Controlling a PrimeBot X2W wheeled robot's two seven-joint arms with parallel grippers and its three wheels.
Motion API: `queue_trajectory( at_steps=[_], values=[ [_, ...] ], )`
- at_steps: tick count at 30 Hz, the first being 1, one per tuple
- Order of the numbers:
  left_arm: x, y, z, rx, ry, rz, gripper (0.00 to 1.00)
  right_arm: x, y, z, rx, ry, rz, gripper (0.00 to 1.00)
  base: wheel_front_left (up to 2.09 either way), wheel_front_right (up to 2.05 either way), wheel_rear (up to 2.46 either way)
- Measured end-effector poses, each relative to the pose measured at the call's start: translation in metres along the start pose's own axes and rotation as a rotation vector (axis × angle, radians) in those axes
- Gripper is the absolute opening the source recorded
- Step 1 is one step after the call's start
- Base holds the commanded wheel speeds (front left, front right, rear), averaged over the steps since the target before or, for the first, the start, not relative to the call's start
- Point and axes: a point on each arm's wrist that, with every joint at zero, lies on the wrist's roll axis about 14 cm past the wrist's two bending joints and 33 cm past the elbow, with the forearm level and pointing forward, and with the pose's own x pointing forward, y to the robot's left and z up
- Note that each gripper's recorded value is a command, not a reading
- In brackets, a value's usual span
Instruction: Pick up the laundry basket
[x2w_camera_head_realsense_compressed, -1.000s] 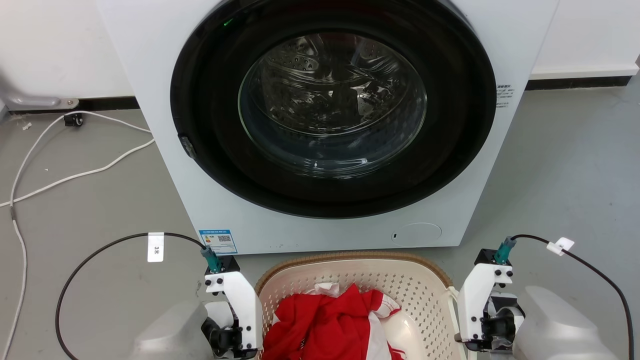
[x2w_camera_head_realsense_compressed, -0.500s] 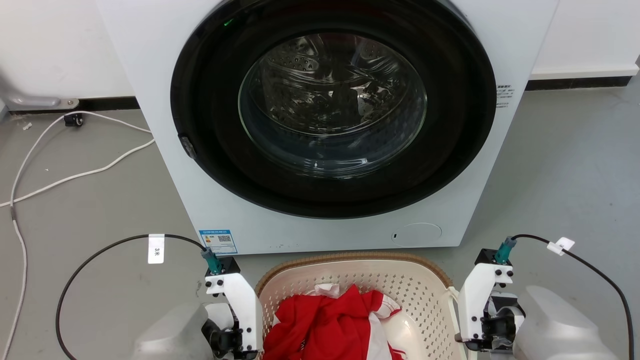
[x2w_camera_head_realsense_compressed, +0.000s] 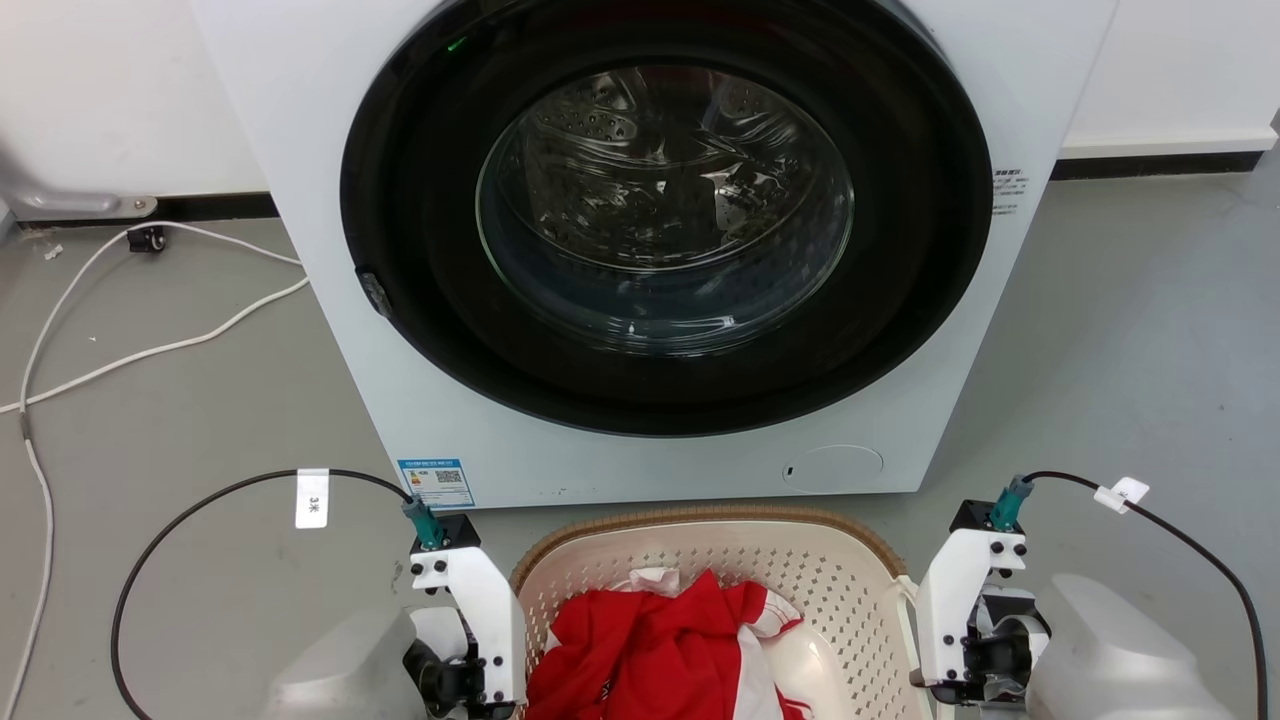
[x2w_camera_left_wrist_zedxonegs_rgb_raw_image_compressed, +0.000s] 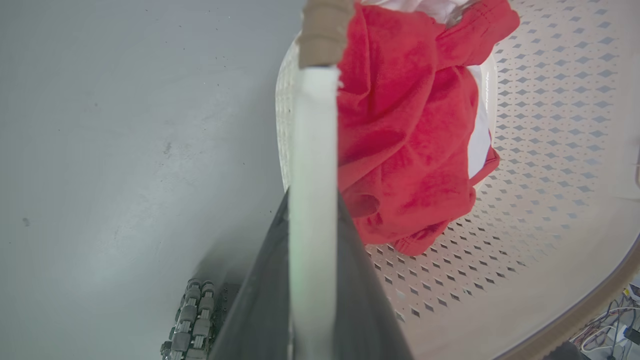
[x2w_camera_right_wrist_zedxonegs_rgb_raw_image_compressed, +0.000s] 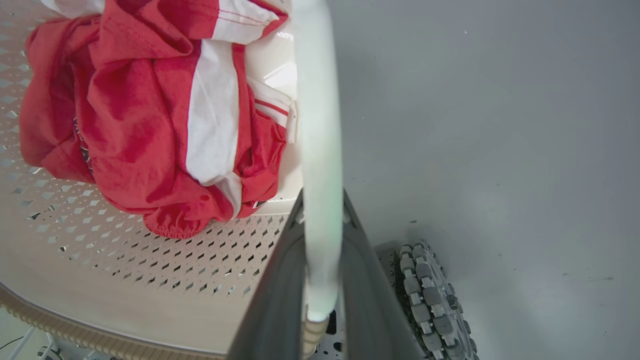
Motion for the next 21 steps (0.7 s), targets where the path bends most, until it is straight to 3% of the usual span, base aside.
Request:
queue_trajectory(
  at_steps=[21],
  values=[
    [0.0016, 0.0006, -0.0007, -0.002, 0.0, 0.0, 0.0, 0.0009, -0.0007, -0.0023, 0.009, 0.013, 0.001, 0.0, 0.0, 0.0, 0.0]
  ],
)
